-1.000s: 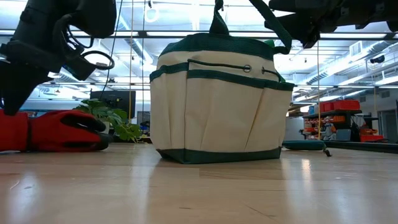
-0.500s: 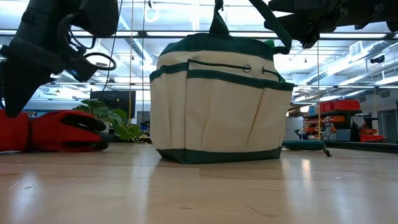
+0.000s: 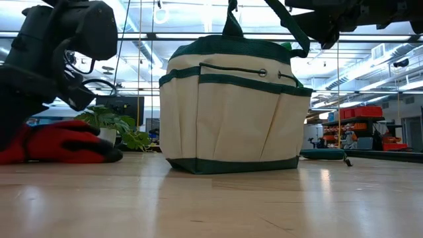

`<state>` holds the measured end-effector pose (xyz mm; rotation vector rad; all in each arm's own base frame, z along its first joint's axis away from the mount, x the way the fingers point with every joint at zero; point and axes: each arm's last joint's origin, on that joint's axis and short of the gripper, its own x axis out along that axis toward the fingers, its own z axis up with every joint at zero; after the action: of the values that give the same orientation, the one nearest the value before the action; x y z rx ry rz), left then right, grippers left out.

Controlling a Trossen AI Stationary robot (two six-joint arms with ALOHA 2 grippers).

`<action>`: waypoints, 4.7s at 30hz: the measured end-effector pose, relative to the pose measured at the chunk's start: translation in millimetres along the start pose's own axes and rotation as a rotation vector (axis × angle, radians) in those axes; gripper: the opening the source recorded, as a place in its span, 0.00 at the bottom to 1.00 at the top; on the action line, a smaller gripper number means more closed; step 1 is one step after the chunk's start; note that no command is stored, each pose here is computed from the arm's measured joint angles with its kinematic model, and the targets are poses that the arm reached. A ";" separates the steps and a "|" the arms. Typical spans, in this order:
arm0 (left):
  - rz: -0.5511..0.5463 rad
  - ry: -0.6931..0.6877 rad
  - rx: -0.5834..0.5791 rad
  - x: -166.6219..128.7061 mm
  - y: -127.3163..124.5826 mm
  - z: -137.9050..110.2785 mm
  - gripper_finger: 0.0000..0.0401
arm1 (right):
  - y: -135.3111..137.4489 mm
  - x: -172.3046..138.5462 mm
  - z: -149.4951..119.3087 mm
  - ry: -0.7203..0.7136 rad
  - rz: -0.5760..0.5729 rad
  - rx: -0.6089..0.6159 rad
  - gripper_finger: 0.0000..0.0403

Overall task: Pick & Place Garden tools in Gardening bag
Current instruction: Put the red glove into the green gardening bag

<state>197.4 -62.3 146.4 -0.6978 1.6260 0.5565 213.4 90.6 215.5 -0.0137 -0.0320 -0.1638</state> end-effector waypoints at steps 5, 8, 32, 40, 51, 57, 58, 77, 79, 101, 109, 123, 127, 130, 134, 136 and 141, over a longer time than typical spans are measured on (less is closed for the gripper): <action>-0.004 -0.028 0.021 0.4 -1.2 0.8 0.49 | 0.0 0.0 0.6 -0.005 0.000 -0.001 0.64; -0.007 -0.029 0.036 0.4 -1.5 1.0 0.49 | 0.0 0.0 0.5 -0.004 0.000 0.004 0.64; 0.022 -0.107 0.060 -1.0 -1.5 3.5 0.11 | 0.0 0.0 0.4 -0.003 0.000 0.027 0.64; 0.022 -0.238 0.089 -23.7 -2.1 3.9 0.11 | -0.6 0.1 0.4 -0.003 -0.014 0.030 0.64; -0.042 -0.614 0.064 -87.2 20.9 -10.9 0.11 | -1.4 0.1 0.7 -0.005 -0.039 0.032 0.64; -0.132 -0.836 0.075 -113.5 33.0 -18.3 0.11 | -2.0 0.1 1.0 -0.008 -0.062 0.034 0.64; -0.146 -0.867 0.074 -117.2 34.8 -19.5 0.11 | -2.0 0.1 1.0 -0.008 -0.062 0.034 0.64; -0.342 -1.223 0.394 -155.8 11.5 -14.4 0.11 | -2.2 0.0 5.2 -0.044 -0.063 0.063 0.64; -0.361 -1.243 0.426 -158.6 9.7 -14.4 0.11 | -2.4 -0.1 6.4 -0.055 -0.063 0.071 0.64; -0.515 -1.330 0.733 -131.6 -66.8 25.7 0.11 | -2.4 -0.3 9.8 -0.084 -0.058 0.095 0.64; -0.533 -1.331 0.754 -114.8 -83.3 40.1 0.11 | -2.3 -0.4 10.5 -0.091 -0.053 0.099 0.64; -0.627 -1.297 0.775 -100.1 -89.8 64.9 0.11 | -2.3 -0.4 10.3 -0.089 -0.053 0.098 0.64; -0.623 -1.290 0.777 -98.8 -90.2 65.1 0.11 | -2.3 -0.3 10.0 -0.086 -0.054 0.095 0.64; -0.624 -1.281 0.777 -97.2 -90.8 65.4 0.13 | -2.3 -0.3 10.0 -0.086 -0.054 0.095 0.64; -0.625 -1.283 0.772 -97.4 -90.7 65.6 0.17 | -2.3 -0.3 9.9 -0.086 -0.054 0.095 0.64; -0.622 -1.283 0.776 -97.2 -90.6 65.6 0.16 | -2.3 -0.3 9.9 -0.086 -0.055 0.095 0.64; -0.625 -1.281 0.774 -97.3 -90.7 65.5 0.14 | -2.3 -0.3 9.9 -0.086 -0.055 0.095 0.64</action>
<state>317.2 -67.3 233.7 -0.1171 0.2780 -0.1455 212.4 88.5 225.5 0.0748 -0.1258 -0.2164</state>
